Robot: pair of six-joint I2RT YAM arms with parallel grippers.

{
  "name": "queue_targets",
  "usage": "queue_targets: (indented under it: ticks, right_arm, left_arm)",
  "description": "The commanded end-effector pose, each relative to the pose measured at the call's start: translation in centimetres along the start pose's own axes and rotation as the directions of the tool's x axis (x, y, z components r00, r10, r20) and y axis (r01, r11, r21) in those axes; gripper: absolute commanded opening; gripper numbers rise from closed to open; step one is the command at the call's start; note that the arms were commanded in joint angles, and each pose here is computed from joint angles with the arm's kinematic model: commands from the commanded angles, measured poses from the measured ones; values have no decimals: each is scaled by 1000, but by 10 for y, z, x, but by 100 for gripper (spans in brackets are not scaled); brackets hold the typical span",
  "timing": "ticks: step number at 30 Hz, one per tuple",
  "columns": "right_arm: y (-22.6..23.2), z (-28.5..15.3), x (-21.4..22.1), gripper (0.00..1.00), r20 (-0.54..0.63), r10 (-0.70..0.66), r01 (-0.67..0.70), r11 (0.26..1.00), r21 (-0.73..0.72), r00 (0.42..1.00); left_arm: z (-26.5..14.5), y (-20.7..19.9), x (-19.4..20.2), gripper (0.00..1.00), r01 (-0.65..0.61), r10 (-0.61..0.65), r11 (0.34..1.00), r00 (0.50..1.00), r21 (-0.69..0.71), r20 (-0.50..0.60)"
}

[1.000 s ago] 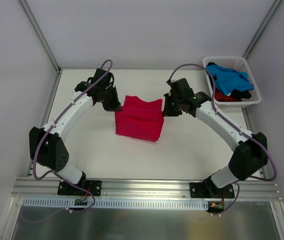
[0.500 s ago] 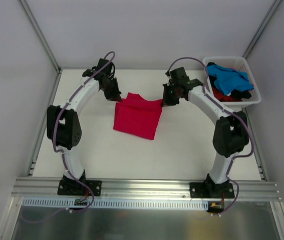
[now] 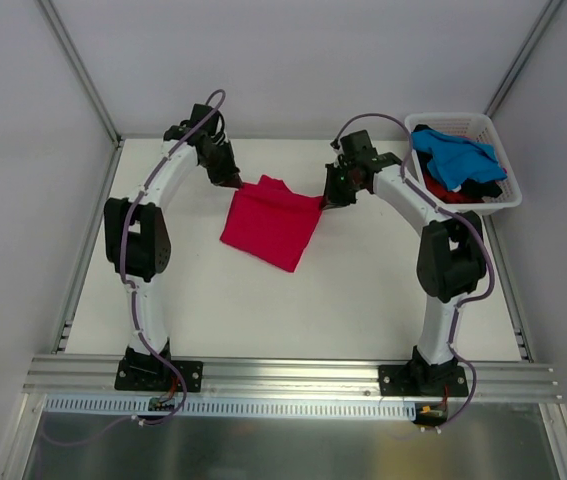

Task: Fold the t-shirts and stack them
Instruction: Fold the tshirt, then neatly place the folded tshirt to the corner

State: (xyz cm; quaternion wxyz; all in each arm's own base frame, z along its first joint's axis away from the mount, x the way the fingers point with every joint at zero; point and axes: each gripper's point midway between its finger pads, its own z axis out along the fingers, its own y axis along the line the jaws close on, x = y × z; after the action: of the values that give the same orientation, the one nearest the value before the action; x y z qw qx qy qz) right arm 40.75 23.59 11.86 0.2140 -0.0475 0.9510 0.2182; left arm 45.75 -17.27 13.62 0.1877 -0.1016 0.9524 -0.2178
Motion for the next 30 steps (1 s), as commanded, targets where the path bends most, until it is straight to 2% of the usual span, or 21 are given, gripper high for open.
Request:
queue_targets:
  ticks: [1, 9, 13, 16, 21, 22, 23, 24, 25, 26, 28, 29, 30]
  right_arm:
    - [21, -38, -36, 0, 123, -22, 28, 998, -48, 992]
    - [16, -31, -37, 0, 116, -13, 17, 999, -32, 993]
    - [11, -31, -47, 0, 152, -15, 16, 1000, -2, 988]
    - [2, -23, -57, 0, 155, 7, -7, 1000, 4, 988]
    - [-17, 3, -73, 1, 149, 44, -47, 999, 18, 988]
    - [-16, 4, -81, 0, 162, 47, -50, 999, 11, 986]
    - [-22, 15, -80, 1, 145, 72, -75, 997, 14, 987]
    - [-22, 19, -81, 16, 138, 82, -83, 997, 5, 987]
    - [-21, 22, -82, 25, 134, 87, -87, 996, 0, 987]
    - [-23, 24, -81, 26, 134, 94, -95, 995, 5, 987]
    - [-27, 23, -80, 49, 137, 100, -103, 995, 17, 986]
    - [-27, 21, -79, 63, 137, 100, -103, 995, 18, 986]
    - [-23, 13, -82, 84, 152, 91, -94, 995, 13, 984]
  left_arm:
    - [-28, -17, -30, 0, -51, 45, 996, 995, 67, 91]
    - [-15, -22, -37, 0, -61, 54, 994, 995, 93, 80]
    - [-14, -34, -61, 0, -88, 73, 990, 988, 113, 133]
    - [0, -40, -77, 0, -86, 66, 987, 987, 136, 148]
    - [47, -24, -86, 0, -81, 68, 992, 989, 101, 133]
    - [46, -29, -94, 5, -92, 74, 989, 985, 113, 154]
    - [56, -29, -96, 22, -93, 73, 988, 985, 126, 155]
    - [57, -32, -99, 53, -102, 78, 984, 983, 143, 166]
    - [57, -37, -102, 71, -113, 85, 981, 980, 158, 177]
    - [57, -40, -106, 77, -130, 96, 977, 976, 171, 194]
    - [49, -44, -112, 94, -155, 116, 973, 968, 168, 221]
    - [43, -44, -115, 98, -168, 127, 973, 962, 156, 240]
    - [27, -45, -124, 99, -199, 157, 972, 946, 126, 285]
